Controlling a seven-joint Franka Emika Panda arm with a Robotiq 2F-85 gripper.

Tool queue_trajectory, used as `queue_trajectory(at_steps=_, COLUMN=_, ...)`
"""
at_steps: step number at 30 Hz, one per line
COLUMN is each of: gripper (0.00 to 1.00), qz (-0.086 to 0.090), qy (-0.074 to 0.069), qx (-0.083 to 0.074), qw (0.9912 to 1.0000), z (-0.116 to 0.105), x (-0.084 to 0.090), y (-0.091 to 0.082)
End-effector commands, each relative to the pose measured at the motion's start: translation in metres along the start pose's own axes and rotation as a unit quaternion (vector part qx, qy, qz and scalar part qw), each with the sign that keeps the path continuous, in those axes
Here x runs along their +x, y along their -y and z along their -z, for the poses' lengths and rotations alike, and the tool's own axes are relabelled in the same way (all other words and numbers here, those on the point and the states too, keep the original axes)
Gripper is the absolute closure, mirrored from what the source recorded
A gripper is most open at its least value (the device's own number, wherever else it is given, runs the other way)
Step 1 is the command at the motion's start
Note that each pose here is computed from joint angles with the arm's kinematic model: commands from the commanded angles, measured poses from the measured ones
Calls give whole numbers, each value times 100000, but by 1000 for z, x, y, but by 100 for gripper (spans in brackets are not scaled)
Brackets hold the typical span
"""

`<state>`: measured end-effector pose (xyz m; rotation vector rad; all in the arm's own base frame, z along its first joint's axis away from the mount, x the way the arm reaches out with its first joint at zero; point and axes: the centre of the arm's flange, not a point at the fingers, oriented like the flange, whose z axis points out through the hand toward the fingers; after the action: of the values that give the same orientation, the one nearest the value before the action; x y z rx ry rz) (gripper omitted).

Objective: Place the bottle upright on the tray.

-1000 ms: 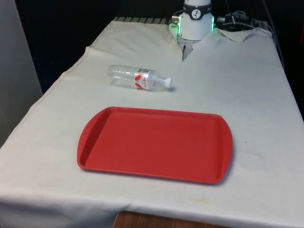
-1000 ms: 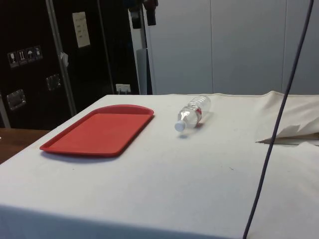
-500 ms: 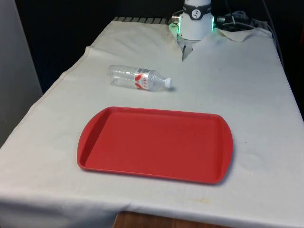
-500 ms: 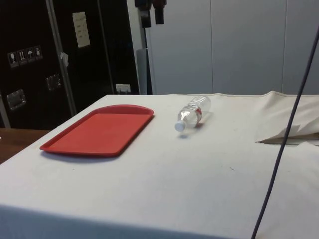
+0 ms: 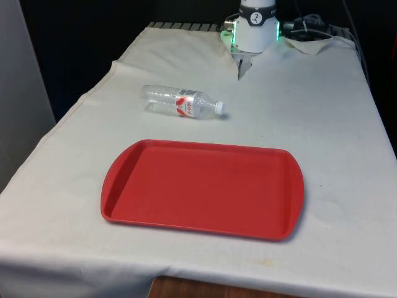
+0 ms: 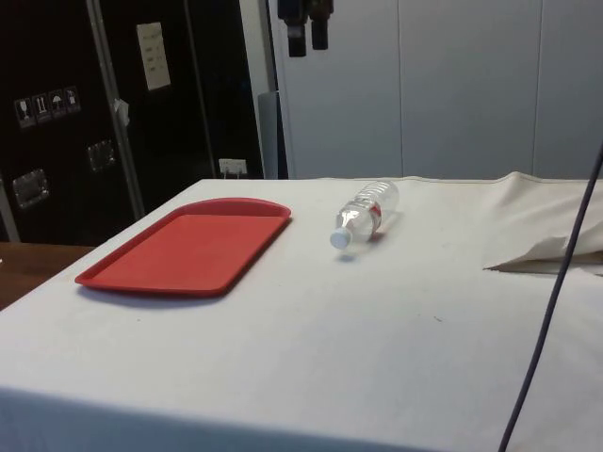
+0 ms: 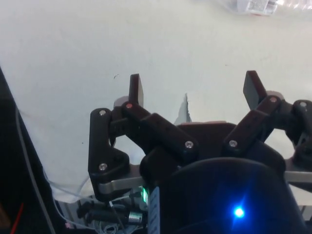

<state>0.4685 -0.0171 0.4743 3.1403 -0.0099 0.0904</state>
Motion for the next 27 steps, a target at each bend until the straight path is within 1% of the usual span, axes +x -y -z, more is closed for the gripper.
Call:
queue_trajectory(at_steps=1, gripper=0, qz=-4, qy=-38, qx=26, qw=100000, z=-2, x=-1, y=-2)
queue_trajectory(at_steps=2, gripper=0, qz=-10, qy=-460, qx=-69, qw=99999, z=-6, x=-5, y=-9)
queue_trajectory(at_steps=3, gripper=0, qz=10, qy=-401, qx=-17, qw=99999, z=-8, x=-6, y=-10)
queue_trajectory(at_steps=7, gripper=0, qz=-110, qy=-58, qx=301, qw=99999, z=-14, x=-9, y=-18)
queue_trajectory(at_steps=9, gripper=0, qz=-127, qy=316, qx=489, qw=99998, z=-21, x=-11, y=-24)
queue_trajectory(at_steps=10, gripper=0, qz=-123, qy=766, qx=594, qw=99995, z=-20, x=-10, y=-23)
queue_trajectory(at_steps=11, gripper=0, qz=-111, qy=375, qx=545, qw=99998, z=-22, x=-12, y=-26)
queue_trajectory(at_steps=18, gripper=0, qz=-174, qy=1096, qx=924, qw=99990, z=-36, x=-18, y=-42)
queue_trajectory(at_steps=19, gripper=0, qz=-209, qy=1432, qx=1141, qw=99983, z=-35, x=-17, y=-39)
queue_trajectory(at_steps=20, gripper=0, qz=-207, qy=1105, qx=994, qw=99989, z=-38, x=-19, y=-44)
queue_trajectory(at_steps=27, gripper=0, qz=-270, qy=1792, qx=1443, qw=99973, z=-51, x=-25, y=-58)
